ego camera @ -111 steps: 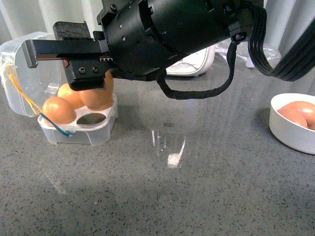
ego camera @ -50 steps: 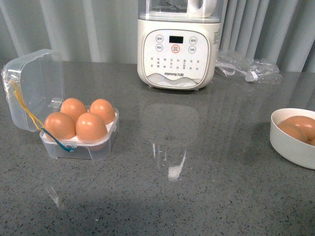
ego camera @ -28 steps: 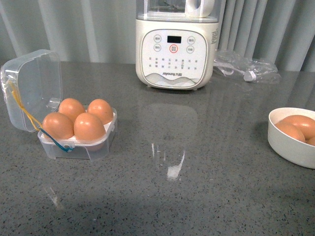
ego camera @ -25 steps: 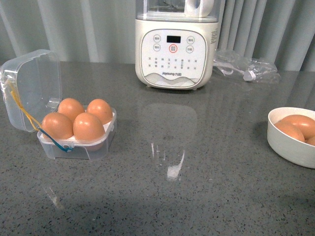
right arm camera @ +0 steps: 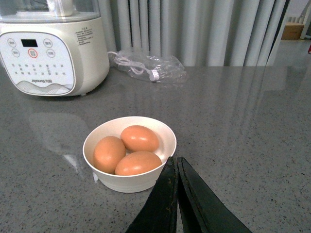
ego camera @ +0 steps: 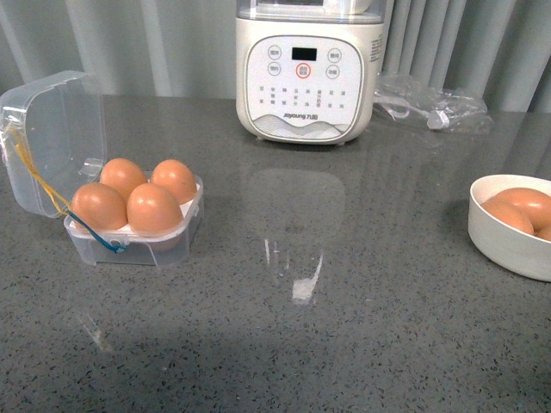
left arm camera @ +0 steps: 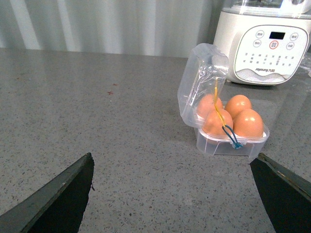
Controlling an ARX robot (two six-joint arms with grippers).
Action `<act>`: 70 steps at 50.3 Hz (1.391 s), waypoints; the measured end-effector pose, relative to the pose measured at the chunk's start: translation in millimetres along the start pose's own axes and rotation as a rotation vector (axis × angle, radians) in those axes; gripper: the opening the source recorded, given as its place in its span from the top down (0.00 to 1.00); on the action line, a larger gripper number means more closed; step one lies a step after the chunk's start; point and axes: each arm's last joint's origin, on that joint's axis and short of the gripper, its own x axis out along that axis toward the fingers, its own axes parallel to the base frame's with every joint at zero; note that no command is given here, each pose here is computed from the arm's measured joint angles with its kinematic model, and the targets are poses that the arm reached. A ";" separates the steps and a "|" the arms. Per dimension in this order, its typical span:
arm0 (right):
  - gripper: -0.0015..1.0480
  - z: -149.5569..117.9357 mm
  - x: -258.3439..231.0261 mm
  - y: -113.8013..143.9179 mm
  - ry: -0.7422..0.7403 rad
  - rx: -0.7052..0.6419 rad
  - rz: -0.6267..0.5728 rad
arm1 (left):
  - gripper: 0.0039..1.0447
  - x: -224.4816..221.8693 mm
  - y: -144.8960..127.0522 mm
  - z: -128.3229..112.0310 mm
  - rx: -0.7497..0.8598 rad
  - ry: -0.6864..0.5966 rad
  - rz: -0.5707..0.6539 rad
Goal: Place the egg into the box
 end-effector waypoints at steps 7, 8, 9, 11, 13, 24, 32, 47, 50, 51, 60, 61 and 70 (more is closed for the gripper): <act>0.97 -3.6 -7.1 0.0 0.000 0.000 0.002 | 0.06 0.0 0.0 0.0 0.000 0.000 0.000; 0.97 -4.2 -8.4 0.0 0.000 0.000 0.003 | 0.06 0.0 0.0 0.0 0.000 0.000 0.001; 0.97 -5.0 -9.2 0.0 0.000 0.000 0.003 | 0.06 0.0 0.0 0.0 0.000 0.000 0.001; 0.97 -9.5 -11.1 0.0 -0.013 0.000 0.002 | 0.06 0.0 0.0 0.0 0.000 0.000 0.000; 0.97 -12.0 -12.8 -0.1 -0.008 0.000 0.002 | 0.06 0.0 0.0 0.0 0.000 0.000 0.001; 0.97 -10.3 -20.8 -0.1 -0.017 0.000 0.002 | 0.06 0.0 0.0 0.0 0.000 0.000 0.000; 0.97 -10.2 -25.8 -0.1 -0.017 0.000 0.002 | 0.06 0.0 0.0 0.0 0.000 0.000 0.001; 0.97 -10.6 -32.2 -0.1 -0.018 0.000 0.002 | 0.06 0.0 0.0 0.0 0.000 0.000 0.001; 0.97 -10.9 -33.3 -0.1 -0.017 0.000 0.002 | 0.06 0.0 0.0 0.0 0.000 0.000 0.001; 0.97 -12.2 -35.7 -0.1 -0.006 0.000 0.003 | 0.06 0.0 0.0 0.0 0.000 0.000 0.000; 0.97 -13.6 -43.5 -0.2 -0.012 0.000 0.002 | 0.06 0.0 0.0 0.0 0.000 0.000 0.000; 0.97 -13.7 -43.5 -0.2 -0.011 0.000 0.002 | 0.06 0.0 0.0 0.0 0.000 0.000 0.000; 0.76 -13.7 -43.5 -0.2 -0.011 -0.001 0.002 | 0.06 0.0 0.0 0.0 0.000 0.000 0.000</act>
